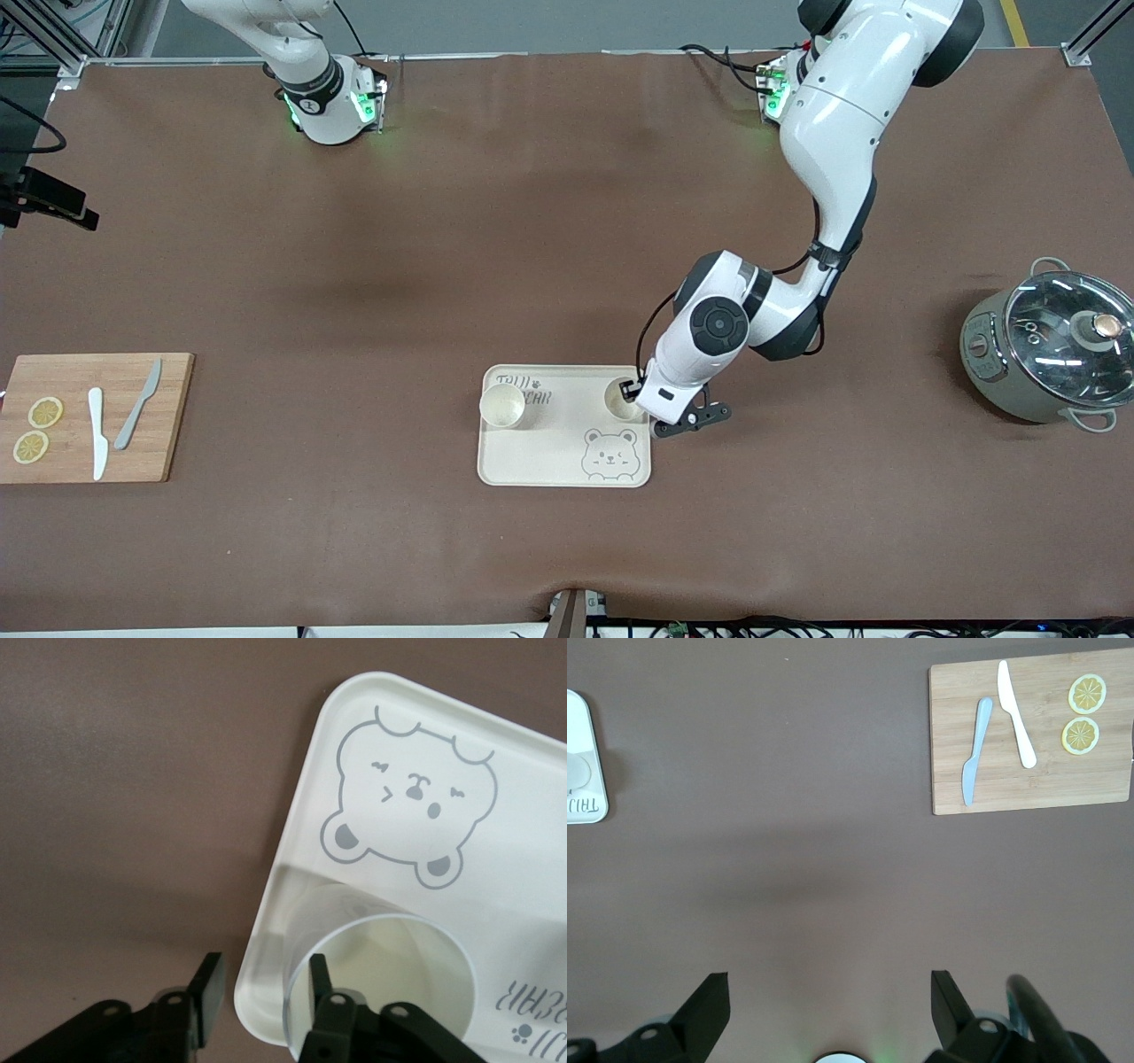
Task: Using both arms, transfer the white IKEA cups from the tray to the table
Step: 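Lower the left gripper around the white cup on the tray and close, then carry the cup toward the pot with the left gripper while the right gripper reaches out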
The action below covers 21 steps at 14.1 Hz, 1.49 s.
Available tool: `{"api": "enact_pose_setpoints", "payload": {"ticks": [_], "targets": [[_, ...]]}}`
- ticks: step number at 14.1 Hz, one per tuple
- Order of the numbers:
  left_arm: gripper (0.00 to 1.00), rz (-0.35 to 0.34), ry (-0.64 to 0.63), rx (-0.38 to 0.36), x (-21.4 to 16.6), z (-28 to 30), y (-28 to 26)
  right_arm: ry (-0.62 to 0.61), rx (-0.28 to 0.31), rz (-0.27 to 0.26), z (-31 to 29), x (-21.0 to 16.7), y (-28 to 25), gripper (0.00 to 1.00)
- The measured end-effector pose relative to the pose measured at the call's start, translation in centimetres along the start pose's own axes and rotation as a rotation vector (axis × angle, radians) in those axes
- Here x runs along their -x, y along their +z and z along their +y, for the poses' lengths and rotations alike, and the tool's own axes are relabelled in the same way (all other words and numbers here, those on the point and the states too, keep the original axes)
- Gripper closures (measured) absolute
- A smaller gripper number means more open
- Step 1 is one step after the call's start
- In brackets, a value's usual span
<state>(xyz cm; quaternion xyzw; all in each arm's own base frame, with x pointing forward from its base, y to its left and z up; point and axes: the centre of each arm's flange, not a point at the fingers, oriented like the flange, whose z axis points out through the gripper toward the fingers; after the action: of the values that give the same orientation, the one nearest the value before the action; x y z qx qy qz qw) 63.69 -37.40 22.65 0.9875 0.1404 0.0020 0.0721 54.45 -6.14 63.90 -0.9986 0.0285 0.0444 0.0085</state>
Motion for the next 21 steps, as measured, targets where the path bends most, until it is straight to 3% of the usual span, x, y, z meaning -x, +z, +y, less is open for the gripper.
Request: {"api": "enact_pose_setpoints", "payload": {"ticks": [1, 3, 5, 10, 15, 21], "targets": [[0.69, 0.0, 0.0, 0.001, 0.0, 0.0, 0.1, -0.001, 0.0, -0.003, -0.1, -0.2, 0.3, 0.0], [0.74, 0.001, 0.003, 0.002, 0.1, 0.2, 0.1, -0.003, 0.001, -0.017, -0.2, -0.8, 1.1, 0.0], [0.97, 0.002, 0.004, 0.003, 0.2, 0.3, 0.0, -0.003, 0.002, -0.035, -0.2, -1.7, 2.3, 0.0], [0.97, 0.017, 0.005, 0.016, -0.2, 0.6, -0.9, -0.025, 0.006, -0.092, -1.5, -4.6, 6.6, 0.0], [0.97, 0.1, 0.021, 0.027, -2.2, 0.5, -5.5, -0.081, 0.01, -0.073, -5.2, -5.2, 6.9, 0.0], [0.97, 0.109, 0.017, -0.03, -6.1, -4.7, -15.0, -0.041, -0.086, -0.045, -10.8, -9.2, 12.8, 0.0]]}}
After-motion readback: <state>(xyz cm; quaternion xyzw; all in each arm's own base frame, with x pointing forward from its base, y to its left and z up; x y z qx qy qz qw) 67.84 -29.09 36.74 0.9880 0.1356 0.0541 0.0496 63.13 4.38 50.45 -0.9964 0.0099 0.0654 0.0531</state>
